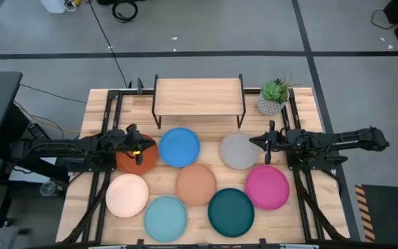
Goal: Place and stack plates onto a shelf
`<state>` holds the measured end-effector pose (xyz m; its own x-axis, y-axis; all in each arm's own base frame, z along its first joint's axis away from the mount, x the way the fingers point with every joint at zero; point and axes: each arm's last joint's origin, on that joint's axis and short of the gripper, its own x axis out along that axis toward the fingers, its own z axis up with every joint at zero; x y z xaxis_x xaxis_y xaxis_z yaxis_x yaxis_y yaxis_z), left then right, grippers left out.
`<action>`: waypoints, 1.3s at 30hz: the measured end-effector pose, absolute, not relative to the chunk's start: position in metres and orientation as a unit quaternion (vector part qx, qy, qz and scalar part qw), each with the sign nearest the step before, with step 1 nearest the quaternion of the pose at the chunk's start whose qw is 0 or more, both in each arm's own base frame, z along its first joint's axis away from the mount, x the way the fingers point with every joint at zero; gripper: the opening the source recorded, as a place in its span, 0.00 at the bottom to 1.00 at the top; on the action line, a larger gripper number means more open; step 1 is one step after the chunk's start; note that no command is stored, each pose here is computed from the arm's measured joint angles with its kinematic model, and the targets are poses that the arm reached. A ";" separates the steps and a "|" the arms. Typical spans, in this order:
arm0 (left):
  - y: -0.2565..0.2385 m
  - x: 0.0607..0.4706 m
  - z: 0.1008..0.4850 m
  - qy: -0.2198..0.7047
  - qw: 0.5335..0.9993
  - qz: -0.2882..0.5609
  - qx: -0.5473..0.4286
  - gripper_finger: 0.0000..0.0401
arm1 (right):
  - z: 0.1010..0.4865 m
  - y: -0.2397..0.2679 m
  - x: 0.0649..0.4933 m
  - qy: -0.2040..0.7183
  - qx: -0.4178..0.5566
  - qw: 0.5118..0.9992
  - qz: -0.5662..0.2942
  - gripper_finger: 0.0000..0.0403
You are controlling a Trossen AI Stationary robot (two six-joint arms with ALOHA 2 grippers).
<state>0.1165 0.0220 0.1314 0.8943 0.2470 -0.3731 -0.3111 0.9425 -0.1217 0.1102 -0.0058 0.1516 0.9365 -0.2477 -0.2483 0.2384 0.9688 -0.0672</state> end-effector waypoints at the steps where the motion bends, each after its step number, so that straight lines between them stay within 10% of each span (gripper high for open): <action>1: 0.022 0.117 0.131 0.179 0.969 0.144 -0.089 0.09 | 0.152 -0.006 0.110 0.128 -0.018 0.984 -0.123 0.07; 39: 0.023 0.121 0.147 0.102 0.984 0.142 -0.023 0.09 | 0.152 -0.006 0.110 0.129 -0.018 0.984 -0.123 0.07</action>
<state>0.1212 0.0233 0.1475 0.9392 0.2741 -0.2066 -0.2835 0.9588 -0.0169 0.1102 -0.0058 0.1516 0.9364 -0.2475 -0.2487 0.2382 0.9689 -0.0670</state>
